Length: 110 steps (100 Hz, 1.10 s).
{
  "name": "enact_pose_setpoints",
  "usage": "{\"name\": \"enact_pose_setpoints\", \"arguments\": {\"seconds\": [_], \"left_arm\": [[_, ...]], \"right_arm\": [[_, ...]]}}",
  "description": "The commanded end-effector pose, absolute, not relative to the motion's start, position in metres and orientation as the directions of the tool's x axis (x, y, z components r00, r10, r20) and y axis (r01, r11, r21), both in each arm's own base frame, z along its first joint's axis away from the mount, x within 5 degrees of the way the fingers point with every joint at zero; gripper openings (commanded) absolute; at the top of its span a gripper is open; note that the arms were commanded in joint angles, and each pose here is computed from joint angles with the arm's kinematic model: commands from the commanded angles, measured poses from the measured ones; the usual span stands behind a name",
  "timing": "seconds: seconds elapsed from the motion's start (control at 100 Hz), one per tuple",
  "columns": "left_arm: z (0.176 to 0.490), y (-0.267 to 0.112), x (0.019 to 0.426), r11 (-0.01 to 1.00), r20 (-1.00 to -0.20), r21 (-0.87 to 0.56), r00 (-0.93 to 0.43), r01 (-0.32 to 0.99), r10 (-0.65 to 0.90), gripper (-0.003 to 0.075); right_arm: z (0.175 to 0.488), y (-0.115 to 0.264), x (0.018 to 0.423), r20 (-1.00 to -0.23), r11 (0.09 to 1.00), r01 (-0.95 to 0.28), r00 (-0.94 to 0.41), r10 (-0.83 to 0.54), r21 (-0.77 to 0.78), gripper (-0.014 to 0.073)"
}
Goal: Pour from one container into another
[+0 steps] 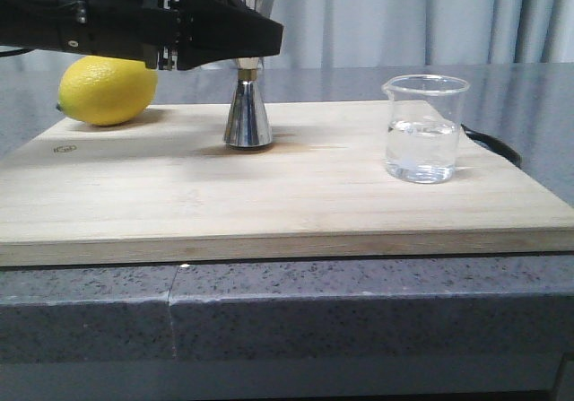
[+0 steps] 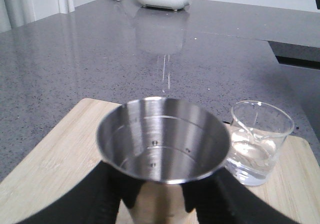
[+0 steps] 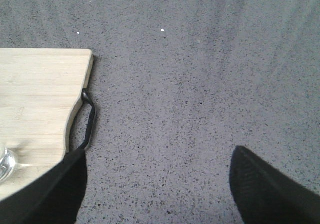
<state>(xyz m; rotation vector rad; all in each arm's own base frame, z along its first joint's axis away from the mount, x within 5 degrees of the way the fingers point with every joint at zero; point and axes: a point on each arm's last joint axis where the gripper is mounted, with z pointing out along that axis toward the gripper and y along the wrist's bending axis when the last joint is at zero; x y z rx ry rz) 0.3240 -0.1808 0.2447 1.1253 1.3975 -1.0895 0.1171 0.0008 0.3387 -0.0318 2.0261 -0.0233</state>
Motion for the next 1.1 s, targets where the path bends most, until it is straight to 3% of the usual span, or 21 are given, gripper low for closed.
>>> {"name": "enact_pose_setpoints", "arguments": {"seconds": [0.0, 0.5, 0.7, 1.09], "left_arm": [[0.286, -0.183, 0.320, 0.122, -0.997, -0.040, -0.031, 0.992, -0.078, 0.0243], [0.321, -0.184, 0.322, 0.120, -0.992, 0.040, 0.054, 0.992, -0.115, 0.0243], [0.320, -0.184, 0.323, 0.130, -0.993, 0.039, 0.054, 0.991, -0.109, 0.0242], [0.320, -0.184, 0.323, 0.133, -0.993, 0.039, 0.053, 0.990, -0.107, 0.0242]], "right_arm": [[0.356, 0.000, 0.120, -0.938, 0.999, -0.010, -0.343, -0.051, -0.050, 0.0533], [0.367, 0.004, 0.122, -0.956, 0.999, -0.033, -0.293, -0.019, -0.009, 0.0533], [0.378, 0.006, 0.137, -0.928, 0.997, -0.064, -0.369, -0.053, -0.032, 0.0533], [0.377, 0.069, 0.163, -0.782, 0.886, -0.452, -0.515, -0.350, -0.098, 0.0533]]}}
